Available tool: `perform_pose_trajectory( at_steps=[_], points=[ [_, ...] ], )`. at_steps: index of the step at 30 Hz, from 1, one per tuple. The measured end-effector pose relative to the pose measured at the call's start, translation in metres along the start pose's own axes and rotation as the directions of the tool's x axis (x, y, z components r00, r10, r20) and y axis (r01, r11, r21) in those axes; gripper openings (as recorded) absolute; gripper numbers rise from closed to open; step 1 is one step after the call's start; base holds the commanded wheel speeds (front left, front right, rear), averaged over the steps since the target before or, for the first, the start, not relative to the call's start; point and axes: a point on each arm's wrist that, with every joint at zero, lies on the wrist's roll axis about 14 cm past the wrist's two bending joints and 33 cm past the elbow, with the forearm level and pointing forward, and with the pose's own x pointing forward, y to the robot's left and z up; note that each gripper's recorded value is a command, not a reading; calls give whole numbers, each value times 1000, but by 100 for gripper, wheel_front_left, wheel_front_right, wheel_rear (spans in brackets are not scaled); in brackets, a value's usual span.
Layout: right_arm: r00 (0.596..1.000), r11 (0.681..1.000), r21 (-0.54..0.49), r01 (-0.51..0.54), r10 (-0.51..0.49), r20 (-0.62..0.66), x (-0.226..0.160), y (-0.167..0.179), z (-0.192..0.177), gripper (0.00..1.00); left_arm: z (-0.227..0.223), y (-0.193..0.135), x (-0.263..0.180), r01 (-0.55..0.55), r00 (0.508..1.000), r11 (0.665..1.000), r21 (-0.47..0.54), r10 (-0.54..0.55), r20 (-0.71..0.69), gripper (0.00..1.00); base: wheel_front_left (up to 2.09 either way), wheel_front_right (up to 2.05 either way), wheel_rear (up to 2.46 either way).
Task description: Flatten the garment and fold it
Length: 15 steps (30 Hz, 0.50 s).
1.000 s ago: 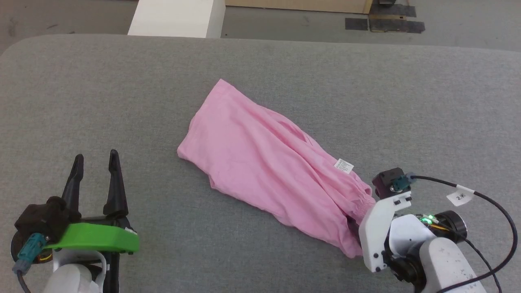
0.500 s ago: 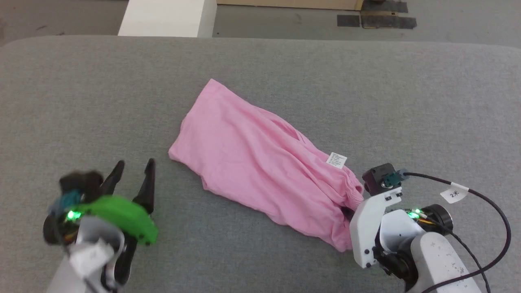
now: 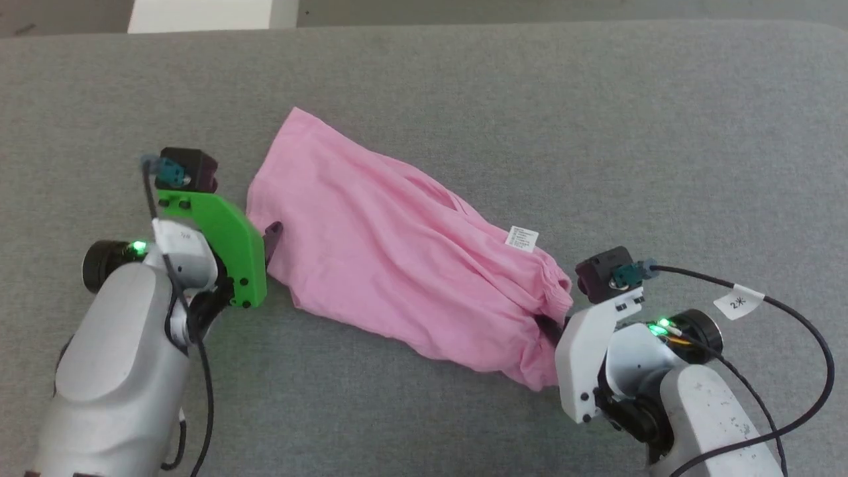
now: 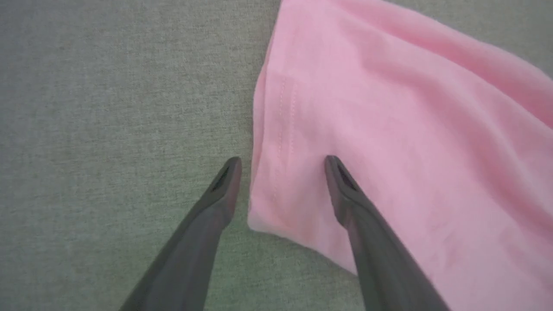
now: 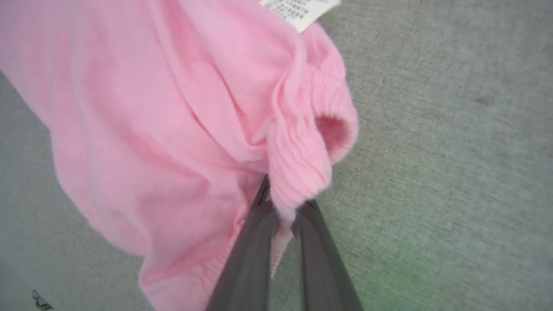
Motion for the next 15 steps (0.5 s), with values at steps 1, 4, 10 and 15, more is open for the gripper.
perform_pose_trajectory(
  at_steps=[1, 4, 10, 15],
  points=[
    [1000, 1000, 4, -1, 1, 0, 1, -1, 0, 0, -5, 0, 5, 0, 999, 1000, 10, 0, -39, 100, 0, 0, 0],
    [1000, 1000, 11, 0, 0, 0, 3, -3, 1, 0, -19, -1, 14, 5, 991, 1000, 24, -2, -133, 100, 0, 0, 0],
    [1000, 1000, 27, 5, -6, 8, 5, -7, 1, 0, -28, -3, 23, 38, 977, 999, 4, -36, -210, 0, 0, 0, 0],
    [1000, 999, 32, 1, -1, 19, 4, -6, 4, 0, -24, -2, 19, 46, 983, 997, -58, -56, -173, 0, 0, 0, 0]
  ],
)
